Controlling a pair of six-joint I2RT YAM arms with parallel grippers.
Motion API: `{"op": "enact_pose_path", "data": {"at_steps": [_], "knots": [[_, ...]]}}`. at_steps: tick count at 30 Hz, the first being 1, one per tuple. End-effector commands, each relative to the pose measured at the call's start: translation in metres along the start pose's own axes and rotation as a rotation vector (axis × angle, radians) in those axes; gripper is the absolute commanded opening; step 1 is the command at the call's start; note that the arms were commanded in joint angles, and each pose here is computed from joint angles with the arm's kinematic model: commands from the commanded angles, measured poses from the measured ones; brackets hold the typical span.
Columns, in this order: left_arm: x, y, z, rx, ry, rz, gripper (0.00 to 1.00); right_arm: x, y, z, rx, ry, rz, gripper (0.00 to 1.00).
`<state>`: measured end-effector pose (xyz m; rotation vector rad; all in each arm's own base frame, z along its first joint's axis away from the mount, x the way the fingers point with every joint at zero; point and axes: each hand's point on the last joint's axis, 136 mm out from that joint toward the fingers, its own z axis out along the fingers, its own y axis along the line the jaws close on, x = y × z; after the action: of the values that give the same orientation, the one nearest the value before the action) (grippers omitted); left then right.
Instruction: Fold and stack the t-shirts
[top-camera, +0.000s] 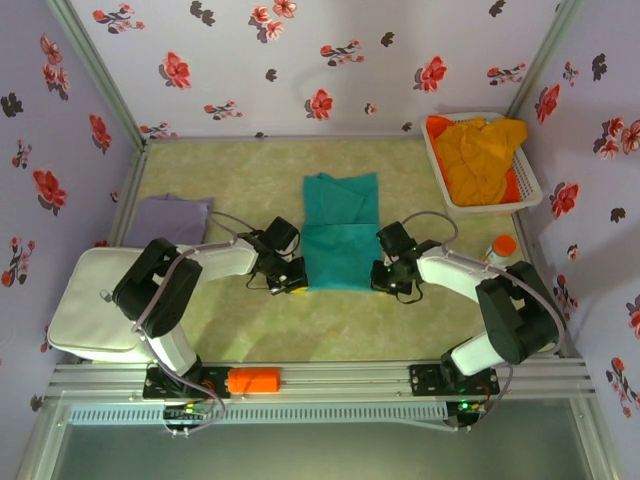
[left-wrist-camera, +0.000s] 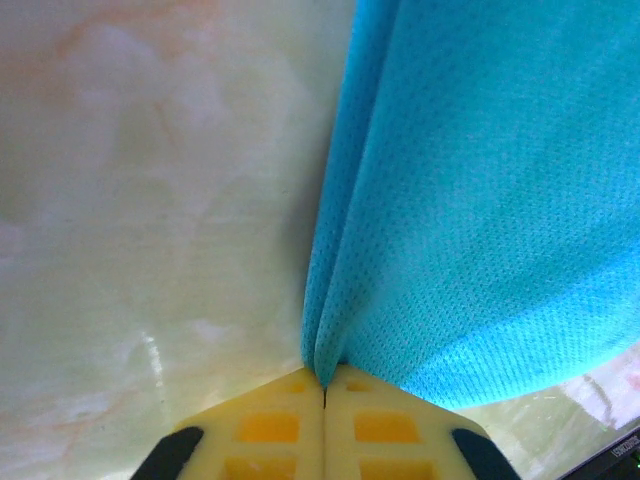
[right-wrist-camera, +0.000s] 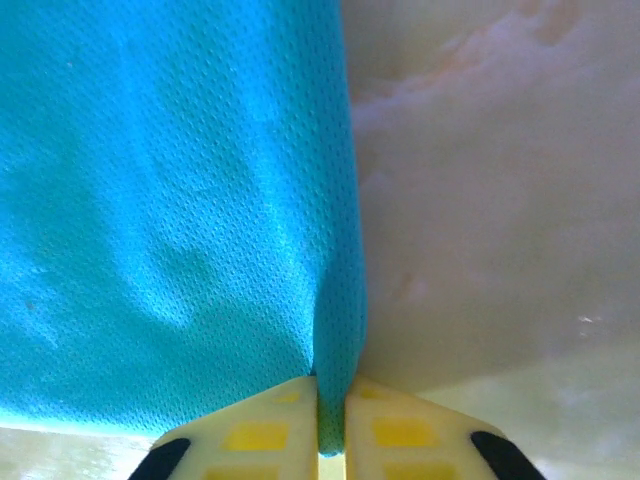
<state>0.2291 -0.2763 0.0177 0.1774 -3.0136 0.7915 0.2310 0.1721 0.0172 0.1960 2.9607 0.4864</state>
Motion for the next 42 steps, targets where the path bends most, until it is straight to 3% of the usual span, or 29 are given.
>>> {"op": "enact_pose_path", "data": {"at_steps": [1,9,15,24,34,42], "knots": [[-0.008,-0.003,0.008,0.005,-0.044,0.024,0.00,0.006,-0.001,0.008,-0.004,0.015,0.006,0.09],[0.002,0.001,-0.005,-0.007,-0.070,0.054,0.00,0.003,0.002,-0.009,-0.035,-0.042,0.014,0.00],[0.023,-0.006,-0.019,0.018,-0.097,0.095,0.00,0.008,0.004,-0.033,-0.064,-0.083,-0.005,0.00],[0.051,-0.015,-0.060,0.063,-0.138,0.050,0.00,0.017,0.014,-0.077,-0.131,-0.156,-0.027,0.00],[0.055,-0.048,-0.126,0.093,-0.168,0.053,0.00,-0.003,0.035,-0.138,-0.144,-0.249,-0.050,0.00],[0.042,-0.076,-0.150,0.133,-0.212,0.077,0.00,-0.023,0.062,-0.165,-0.180,-0.269,-0.089,0.00]]}}
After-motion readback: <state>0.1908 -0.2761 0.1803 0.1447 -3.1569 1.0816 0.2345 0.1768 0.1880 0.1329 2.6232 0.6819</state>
